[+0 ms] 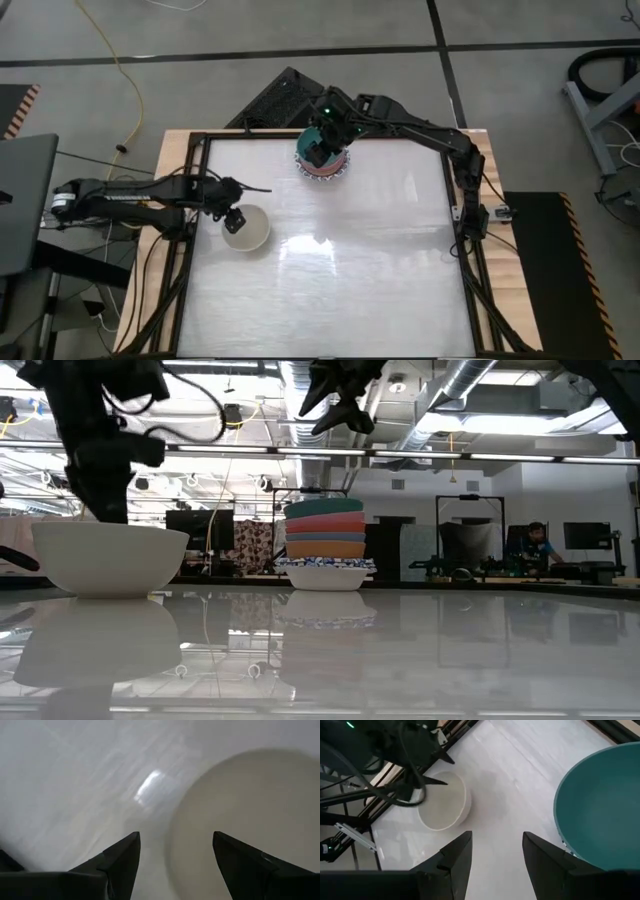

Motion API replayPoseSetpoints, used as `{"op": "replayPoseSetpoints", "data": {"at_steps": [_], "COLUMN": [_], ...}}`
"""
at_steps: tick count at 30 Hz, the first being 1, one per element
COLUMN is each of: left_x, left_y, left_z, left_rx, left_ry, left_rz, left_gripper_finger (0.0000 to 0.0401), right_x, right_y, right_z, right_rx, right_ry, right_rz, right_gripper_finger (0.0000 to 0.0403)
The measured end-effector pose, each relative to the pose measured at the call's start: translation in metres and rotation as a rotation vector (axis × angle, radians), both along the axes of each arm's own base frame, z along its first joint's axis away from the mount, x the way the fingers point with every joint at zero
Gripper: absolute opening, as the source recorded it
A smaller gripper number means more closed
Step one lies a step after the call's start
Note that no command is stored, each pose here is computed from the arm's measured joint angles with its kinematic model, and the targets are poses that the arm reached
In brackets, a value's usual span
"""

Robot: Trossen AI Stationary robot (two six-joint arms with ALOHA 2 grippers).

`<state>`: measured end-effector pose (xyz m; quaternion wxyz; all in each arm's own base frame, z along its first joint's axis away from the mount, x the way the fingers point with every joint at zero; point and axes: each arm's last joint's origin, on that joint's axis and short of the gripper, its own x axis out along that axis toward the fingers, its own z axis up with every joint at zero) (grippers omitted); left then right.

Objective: Nest bowls inside each other by size order
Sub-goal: Stack the white bowl on top of the dark green bowl

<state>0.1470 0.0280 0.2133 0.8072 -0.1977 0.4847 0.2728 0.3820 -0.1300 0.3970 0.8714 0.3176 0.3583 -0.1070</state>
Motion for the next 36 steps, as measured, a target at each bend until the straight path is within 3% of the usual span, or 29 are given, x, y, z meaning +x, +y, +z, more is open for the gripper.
{"op": "replayPoseSetpoints", "data": {"at_steps": [7,11,16,21,27,32,36], "left_x": [0.003,0.006,0.008,0.018,0.040,0.052,0.058], "left_y": [0.000,-0.001,-0.001,0.002,0.012,0.022,0.026], "left_z": [-0.029,-0.036,-0.037,-0.031,0.014,0.070,0.114], "left_rx": [-0.034,-0.089,-0.096,-0.066,0.148,0.443,0.676], "left_ry": [0.127,0.136,0.126,-0.022,-0.330,-0.482,-0.577], "left_rz": [0.087,0.081,0.100,0.184,0.298,0.402,0.438], "left_gripper_finger": [0.0226,0.0161,0.0032,0.0004,0.0000,0.0000,0.0000], "right_x": [0.002,0.003,0.004,-0.004,-0.032,-0.057,-0.060], "right_y": [0.005,0.008,0.011,0.017,0.023,0.030,0.041], "right_z": [0.000,0.000,-0.001,0.010,0.039,0.064,0.076], "right_rx": [-0.007,-0.017,-0.013,-0.031,-0.193,-0.361,-0.529], "right_ry": [0.000,0.000,0.004,-0.006,-0.027,-0.044,-0.071], "right_rz": [0.021,0.038,0.042,-0.008,-0.133,-0.266,-0.281], "right_gripper_finger": [0.0195,0.0195,0.0195,0.0195,0.0195,0.0195,0.0195]}}
